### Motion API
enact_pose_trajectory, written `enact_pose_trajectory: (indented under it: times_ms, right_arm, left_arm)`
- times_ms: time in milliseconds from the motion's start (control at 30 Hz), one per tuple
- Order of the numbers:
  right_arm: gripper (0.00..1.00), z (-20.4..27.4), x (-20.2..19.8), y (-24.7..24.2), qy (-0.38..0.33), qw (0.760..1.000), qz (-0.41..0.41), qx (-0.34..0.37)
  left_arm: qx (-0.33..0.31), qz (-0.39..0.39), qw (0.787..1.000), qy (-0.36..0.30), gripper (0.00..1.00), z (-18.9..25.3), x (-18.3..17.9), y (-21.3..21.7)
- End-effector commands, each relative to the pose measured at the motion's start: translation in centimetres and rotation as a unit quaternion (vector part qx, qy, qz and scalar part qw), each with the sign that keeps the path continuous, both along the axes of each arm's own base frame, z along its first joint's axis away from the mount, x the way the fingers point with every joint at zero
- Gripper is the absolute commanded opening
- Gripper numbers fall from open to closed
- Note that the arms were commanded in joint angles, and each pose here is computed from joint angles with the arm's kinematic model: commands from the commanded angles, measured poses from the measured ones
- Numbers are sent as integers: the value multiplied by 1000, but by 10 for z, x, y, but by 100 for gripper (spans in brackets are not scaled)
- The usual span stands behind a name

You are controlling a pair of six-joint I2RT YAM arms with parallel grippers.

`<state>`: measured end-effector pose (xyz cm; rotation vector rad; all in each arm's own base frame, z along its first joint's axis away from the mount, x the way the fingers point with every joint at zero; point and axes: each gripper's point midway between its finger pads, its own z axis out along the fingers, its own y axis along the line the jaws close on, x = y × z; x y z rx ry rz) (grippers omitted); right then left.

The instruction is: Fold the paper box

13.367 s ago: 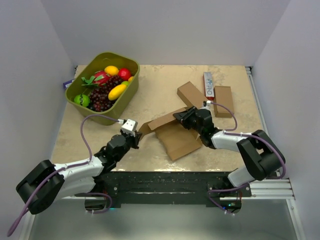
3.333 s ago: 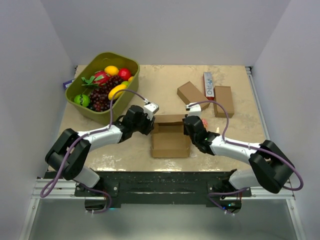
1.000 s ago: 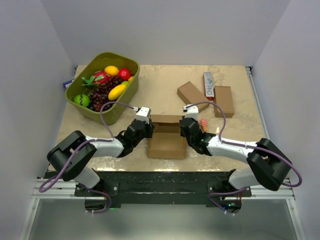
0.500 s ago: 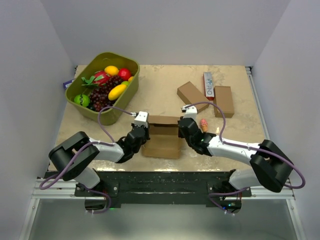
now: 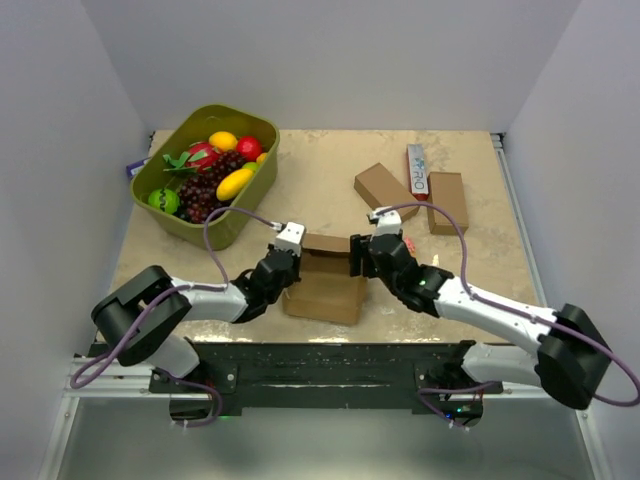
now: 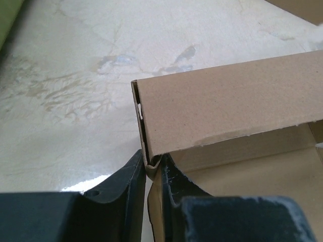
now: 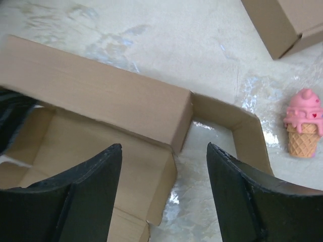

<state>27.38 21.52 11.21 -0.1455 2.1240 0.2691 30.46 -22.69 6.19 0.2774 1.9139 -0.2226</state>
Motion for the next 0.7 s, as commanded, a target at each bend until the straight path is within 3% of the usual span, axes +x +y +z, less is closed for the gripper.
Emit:
enact_pose_trajectory:
  times_ms: [0,200,367,667]
  right_arm:
    - [74,39,-11,6,-44,996,71,8]
    - [76,51,-14,26,-80,986,133,-57]
    - [77,40,-25,56,-97,970,178,-134]
    - [75,28,-13,55,-122,959,115,-228]
  left_arm:
    - [40,-76,994,67,0,-11,-16,-12]
    - [21,-146,979,141,0,-13,-30,-18]
    - [1,-178,971,162,0,-3,-30,-18]
    - [20,-182,969,166,0,-1,-30,-11]
